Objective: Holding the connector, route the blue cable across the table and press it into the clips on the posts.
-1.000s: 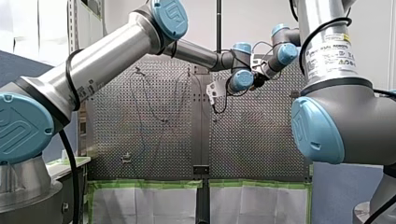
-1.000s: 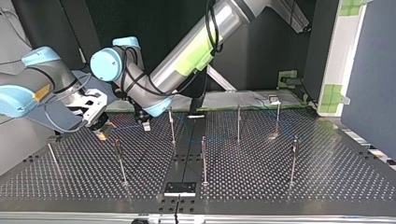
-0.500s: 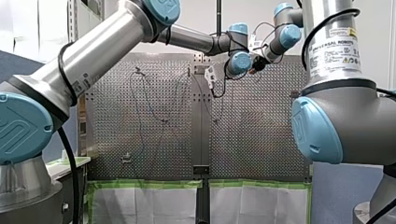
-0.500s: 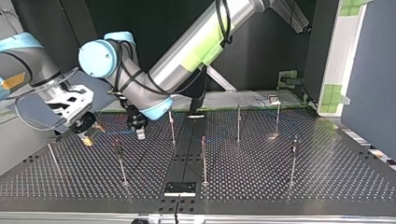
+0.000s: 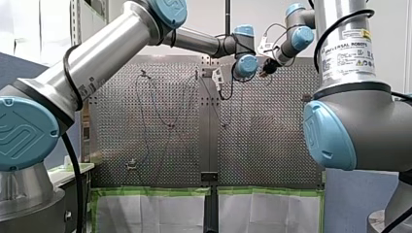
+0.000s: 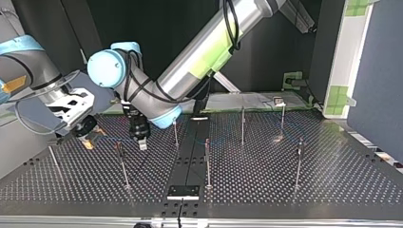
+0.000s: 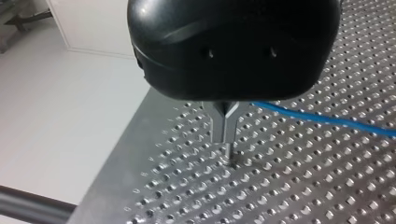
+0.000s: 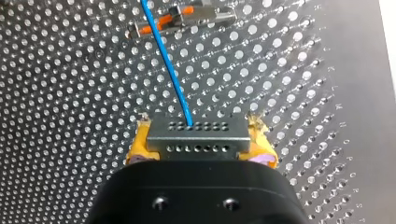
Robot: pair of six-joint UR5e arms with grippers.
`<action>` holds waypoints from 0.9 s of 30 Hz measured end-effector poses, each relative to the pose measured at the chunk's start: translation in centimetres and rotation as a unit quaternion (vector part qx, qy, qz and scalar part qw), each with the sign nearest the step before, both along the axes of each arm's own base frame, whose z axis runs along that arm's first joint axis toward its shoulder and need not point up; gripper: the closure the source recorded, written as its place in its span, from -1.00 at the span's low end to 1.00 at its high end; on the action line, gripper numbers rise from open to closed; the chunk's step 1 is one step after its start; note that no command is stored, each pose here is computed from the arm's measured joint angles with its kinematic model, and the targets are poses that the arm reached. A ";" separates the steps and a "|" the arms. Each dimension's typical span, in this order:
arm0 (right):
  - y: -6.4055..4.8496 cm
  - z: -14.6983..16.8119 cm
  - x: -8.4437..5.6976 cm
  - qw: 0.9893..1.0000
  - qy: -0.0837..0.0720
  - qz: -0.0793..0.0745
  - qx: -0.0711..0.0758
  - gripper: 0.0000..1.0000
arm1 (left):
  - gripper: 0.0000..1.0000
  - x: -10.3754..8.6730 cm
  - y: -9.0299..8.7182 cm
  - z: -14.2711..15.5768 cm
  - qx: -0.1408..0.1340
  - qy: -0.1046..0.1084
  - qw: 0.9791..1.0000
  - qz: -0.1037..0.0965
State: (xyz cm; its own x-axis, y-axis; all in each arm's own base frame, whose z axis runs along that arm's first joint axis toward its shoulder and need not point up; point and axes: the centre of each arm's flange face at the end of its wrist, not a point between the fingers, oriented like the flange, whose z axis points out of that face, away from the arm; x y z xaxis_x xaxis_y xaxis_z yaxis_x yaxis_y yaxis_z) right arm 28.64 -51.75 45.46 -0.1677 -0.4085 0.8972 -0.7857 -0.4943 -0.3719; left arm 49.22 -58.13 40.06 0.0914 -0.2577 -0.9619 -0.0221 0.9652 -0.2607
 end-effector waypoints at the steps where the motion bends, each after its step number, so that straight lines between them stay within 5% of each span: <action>1: -0.1 0.0 0.0 1.000 0.000 -0.001 0.000 1.00 | 1.00 0.2 0.0 -0.1 0.000 0.000 1.000 -0.002; 27: -4.5 -1.1 -2.0 1.000 -0.006 -0.013 -0.018 1.00 | 1.00 7.9 0.7 -3.1 0.000 -0.020 0.998 -0.056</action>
